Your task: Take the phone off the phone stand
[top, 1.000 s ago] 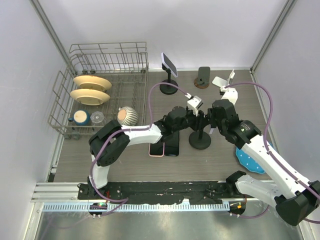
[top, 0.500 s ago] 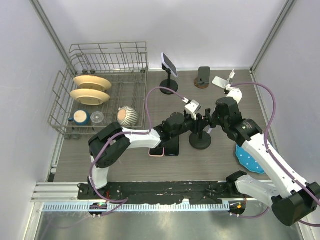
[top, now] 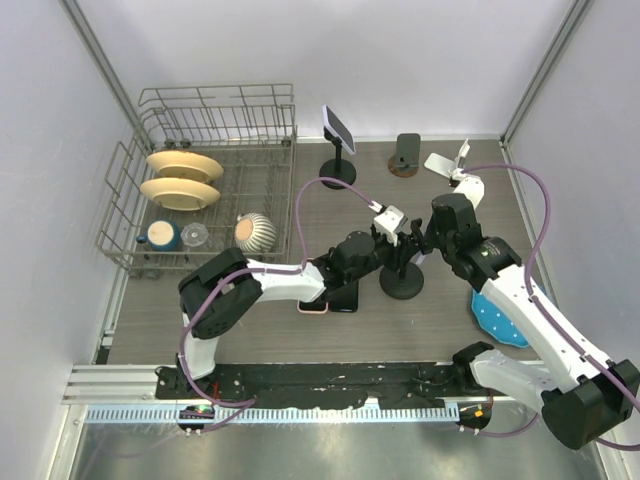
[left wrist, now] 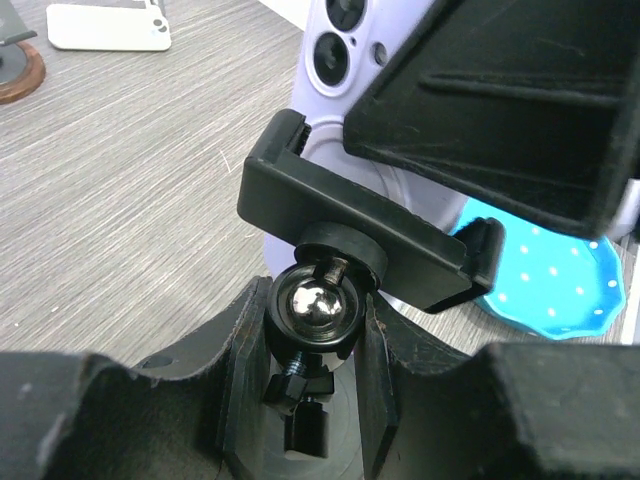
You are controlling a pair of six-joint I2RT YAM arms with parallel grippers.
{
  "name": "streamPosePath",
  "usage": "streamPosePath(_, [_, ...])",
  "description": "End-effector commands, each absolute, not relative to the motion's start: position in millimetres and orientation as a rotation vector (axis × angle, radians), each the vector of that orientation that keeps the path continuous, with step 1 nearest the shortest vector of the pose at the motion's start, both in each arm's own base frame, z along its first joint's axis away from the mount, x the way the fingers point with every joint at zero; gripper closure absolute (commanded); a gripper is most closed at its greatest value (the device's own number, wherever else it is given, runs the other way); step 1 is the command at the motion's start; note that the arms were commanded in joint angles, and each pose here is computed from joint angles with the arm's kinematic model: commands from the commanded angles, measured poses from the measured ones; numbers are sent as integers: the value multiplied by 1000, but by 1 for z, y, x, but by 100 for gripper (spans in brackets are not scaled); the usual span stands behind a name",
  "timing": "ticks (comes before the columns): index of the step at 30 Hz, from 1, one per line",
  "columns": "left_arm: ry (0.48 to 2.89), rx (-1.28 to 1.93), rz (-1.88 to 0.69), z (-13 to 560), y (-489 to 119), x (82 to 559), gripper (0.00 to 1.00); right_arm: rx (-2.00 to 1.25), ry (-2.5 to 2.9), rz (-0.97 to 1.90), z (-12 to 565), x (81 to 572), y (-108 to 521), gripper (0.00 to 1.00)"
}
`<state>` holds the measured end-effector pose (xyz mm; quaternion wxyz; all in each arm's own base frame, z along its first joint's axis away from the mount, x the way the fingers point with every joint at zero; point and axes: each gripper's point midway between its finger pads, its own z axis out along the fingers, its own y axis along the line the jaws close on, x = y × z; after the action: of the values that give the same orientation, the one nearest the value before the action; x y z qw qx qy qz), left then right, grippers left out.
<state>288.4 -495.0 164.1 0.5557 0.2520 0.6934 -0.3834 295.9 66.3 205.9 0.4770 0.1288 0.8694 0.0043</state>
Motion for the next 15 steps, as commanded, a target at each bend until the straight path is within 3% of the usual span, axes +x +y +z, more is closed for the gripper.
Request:
streamPosePath(1, [1724,623,-755,132,-475,300,100,421,1906,-64,245,318,40,99])
streamPosePath(15, [1678,730,-774,126,-484,282,100,436,1677,36,295,309,33,99])
